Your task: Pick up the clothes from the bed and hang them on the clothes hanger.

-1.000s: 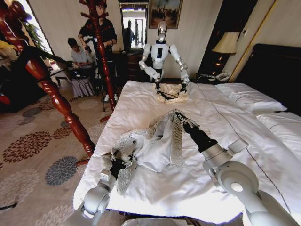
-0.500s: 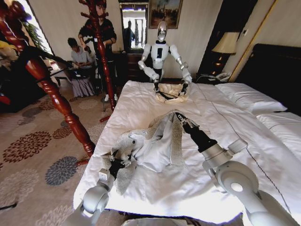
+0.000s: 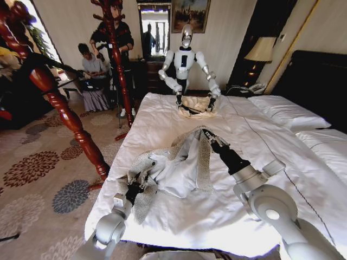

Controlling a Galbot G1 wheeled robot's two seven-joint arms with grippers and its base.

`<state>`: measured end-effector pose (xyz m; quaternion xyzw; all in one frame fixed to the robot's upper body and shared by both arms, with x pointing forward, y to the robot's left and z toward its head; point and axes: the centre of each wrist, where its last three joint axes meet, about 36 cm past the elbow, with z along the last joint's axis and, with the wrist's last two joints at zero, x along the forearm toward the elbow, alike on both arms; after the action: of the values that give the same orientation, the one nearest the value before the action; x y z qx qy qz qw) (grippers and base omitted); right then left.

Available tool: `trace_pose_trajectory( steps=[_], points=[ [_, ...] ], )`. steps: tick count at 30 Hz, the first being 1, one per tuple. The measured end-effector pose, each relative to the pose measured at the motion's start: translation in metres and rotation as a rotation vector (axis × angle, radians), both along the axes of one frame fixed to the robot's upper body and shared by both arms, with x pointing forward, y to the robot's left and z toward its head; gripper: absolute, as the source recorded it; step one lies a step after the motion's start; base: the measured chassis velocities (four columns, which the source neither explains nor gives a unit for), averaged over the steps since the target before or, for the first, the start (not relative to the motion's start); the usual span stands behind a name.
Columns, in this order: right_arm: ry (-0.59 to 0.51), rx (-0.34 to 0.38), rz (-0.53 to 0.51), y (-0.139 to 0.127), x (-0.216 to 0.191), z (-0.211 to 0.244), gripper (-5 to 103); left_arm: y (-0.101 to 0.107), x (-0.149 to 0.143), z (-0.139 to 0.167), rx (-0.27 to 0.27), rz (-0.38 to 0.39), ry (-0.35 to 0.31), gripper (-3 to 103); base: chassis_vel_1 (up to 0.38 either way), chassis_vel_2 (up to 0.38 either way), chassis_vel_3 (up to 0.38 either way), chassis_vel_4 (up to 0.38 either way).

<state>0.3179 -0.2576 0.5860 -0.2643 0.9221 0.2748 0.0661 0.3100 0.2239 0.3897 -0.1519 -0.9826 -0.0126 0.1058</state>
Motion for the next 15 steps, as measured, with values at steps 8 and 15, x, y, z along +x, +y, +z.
trace_pose_trajectory(
  steps=[8, 15],
  points=[
    [-0.01, 0.0, -0.008, -0.002, 0.002, 0.002, 2, 0.008, -0.001, 0.025, -0.038, -0.031, -0.077, 8, 0.0, 0.0, 0.0, 0.0],
    [-0.059, 0.035, -0.037, -0.013, 0.011, 0.02, 2, 0.035, -0.004, 0.12, -0.188, -0.114, -0.285, 1, 0.0, 0.0, 0.0, 0.0]
  ],
)
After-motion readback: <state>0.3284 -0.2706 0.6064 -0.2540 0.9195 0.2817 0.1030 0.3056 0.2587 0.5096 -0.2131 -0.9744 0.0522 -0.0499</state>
